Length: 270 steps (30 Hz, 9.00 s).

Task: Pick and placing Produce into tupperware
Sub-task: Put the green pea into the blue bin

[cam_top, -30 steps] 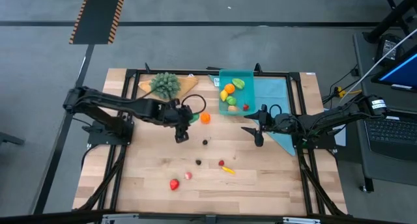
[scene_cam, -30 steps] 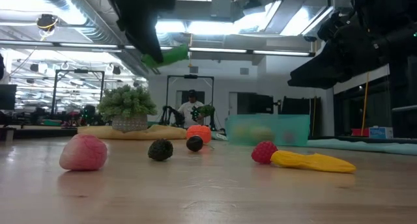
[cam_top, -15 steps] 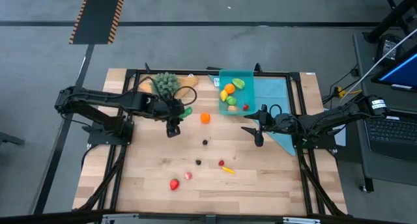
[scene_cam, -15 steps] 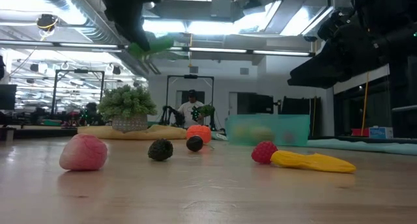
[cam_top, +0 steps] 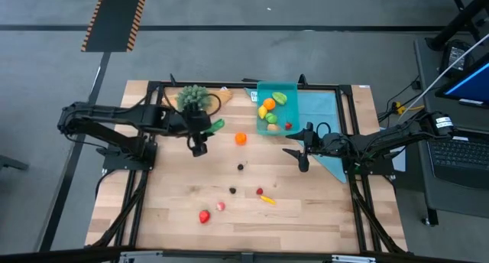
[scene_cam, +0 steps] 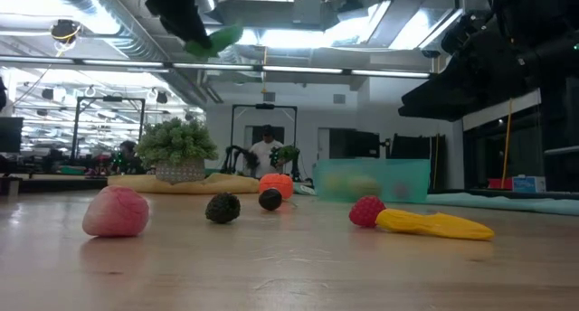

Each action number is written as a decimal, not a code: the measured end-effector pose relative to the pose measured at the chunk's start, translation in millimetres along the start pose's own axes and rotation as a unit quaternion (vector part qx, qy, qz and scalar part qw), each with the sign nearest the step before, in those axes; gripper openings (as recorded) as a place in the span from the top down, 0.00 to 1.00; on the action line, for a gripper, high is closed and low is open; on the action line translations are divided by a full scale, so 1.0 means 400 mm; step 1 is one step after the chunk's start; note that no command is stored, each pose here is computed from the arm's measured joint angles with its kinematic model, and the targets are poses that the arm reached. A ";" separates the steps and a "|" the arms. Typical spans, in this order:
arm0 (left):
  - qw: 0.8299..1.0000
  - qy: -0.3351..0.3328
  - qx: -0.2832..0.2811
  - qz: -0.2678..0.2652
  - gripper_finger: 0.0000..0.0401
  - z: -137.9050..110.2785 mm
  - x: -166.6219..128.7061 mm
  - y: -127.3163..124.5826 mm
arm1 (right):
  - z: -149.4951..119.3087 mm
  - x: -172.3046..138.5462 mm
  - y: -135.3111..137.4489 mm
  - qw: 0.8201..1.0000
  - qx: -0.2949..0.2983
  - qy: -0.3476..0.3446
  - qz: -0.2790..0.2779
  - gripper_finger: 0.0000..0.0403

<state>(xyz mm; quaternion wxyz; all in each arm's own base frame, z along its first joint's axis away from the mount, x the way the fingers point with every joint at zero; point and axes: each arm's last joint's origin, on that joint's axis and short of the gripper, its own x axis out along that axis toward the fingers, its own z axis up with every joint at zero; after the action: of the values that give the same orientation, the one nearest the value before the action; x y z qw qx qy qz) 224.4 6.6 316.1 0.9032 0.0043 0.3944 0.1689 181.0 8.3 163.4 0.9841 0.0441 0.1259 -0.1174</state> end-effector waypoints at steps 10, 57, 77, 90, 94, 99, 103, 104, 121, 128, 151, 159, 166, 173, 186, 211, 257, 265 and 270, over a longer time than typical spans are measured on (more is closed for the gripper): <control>0.991 -0.129 -0.024 -0.028 0.67 -0.129 0.037 0.004 | 0.000 0.000 0.000 1.000 -0.009 0.000 0.000 0.33; 0.883 -0.412 0.076 -0.211 0.66 -0.112 0.264 -0.032 | 0.151 0.231 0.049 0.977 -0.069 -0.165 0.115 0.33; 0.885 -0.401 0.085 -0.220 0.66 -0.091 0.305 -0.043 | 0.206 0.360 0.076 0.961 -0.081 -0.182 0.194 0.33; 0.884 -0.403 0.088 -0.219 0.66 -0.091 0.304 -0.043 | 0.215 0.371 0.081 0.958 -0.081 -0.184 0.205 0.53; 0.884 -0.403 0.089 -0.219 0.65 -0.091 0.304 -0.043 | 0.215 0.371 0.081 0.958 -0.081 -0.184 0.205 0.65; 0.884 -0.403 0.090 -0.220 0.64 -0.091 0.304 -0.044 | 0.215 0.371 0.081 0.957 -0.081 -0.184 0.206 0.68; 0.884 -0.403 0.089 -0.218 0.66 -0.091 0.304 -0.044 | 0.215 0.371 0.081 0.958 -0.081 -0.185 0.205 0.62; 0.884 -0.403 0.088 -0.218 0.66 -0.090 0.304 -0.043 | 0.215 0.371 0.081 0.958 -0.081 -0.185 0.205 0.61; 0.885 -0.403 0.087 -0.217 0.58 -0.090 0.304 -0.043 | 0.214 0.372 0.078 0.959 -0.076 -0.181 0.205 0.67; 0.882 -0.409 0.089 -0.215 0.59 -0.087 0.294 -0.041 | 0.217 0.373 0.064 0.958 -0.070 -0.180 0.210 0.68; 0.909 -0.356 0.082 -0.198 0.58 -0.096 0.223 0.009 | 0.216 0.388 -0.032 0.966 -0.037 -0.154 0.205 0.68; 0.916 -0.343 0.081 -0.192 0.56 -0.100 0.226 0.018 | 0.220 0.389 -0.068 0.967 -0.024 -0.152 0.205 0.67; 0.921 -0.336 0.076 -0.183 0.58 -0.103 0.231 0.031 | 0.250 0.339 -0.098 0.973 -0.036 -0.129 0.190 0.67; 0.924 -0.342 0.065 -0.159 0.57 -0.101 0.215 0.068 | 0.236 0.218 -0.125 0.978 -0.047 -0.145 0.140 0.67; 0.940 -0.316 0.061 -0.114 0.55 -0.126 0.142 0.120 | 0.162 0.086 -0.142 0.990 -0.033 -0.139 0.003 0.67; 0.949 -0.283 0.071 -0.115 0.55 -0.183 0.152 0.115 | 0.238 0.106 -0.212 0.971 0.127 0.083 -0.185 0.67; 0.953 -0.269 0.067 -0.120 0.55 -0.189 0.155 0.113 | 0.215 0.256 -0.327 0.881 0.185 0.381 -0.212 0.67; 0.953 -0.269 0.067 -0.120 0.55 -0.189 0.155 0.113 | 0.168 0.300 -0.366 0.881 0.189 0.392 -0.183 0.67; 0.953 -0.269 0.067 -0.120 0.55 -0.189 0.155 0.113 | 0.135 0.322 -0.385 0.878 0.198 0.403 -0.165 0.67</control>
<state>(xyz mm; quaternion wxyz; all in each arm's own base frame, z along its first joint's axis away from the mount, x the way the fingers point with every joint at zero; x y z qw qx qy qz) 196.1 59.0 226.2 0.9871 0.0629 0.1452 0.0252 277.7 -175.5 173.3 0.7853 0.2598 0.4912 -0.2729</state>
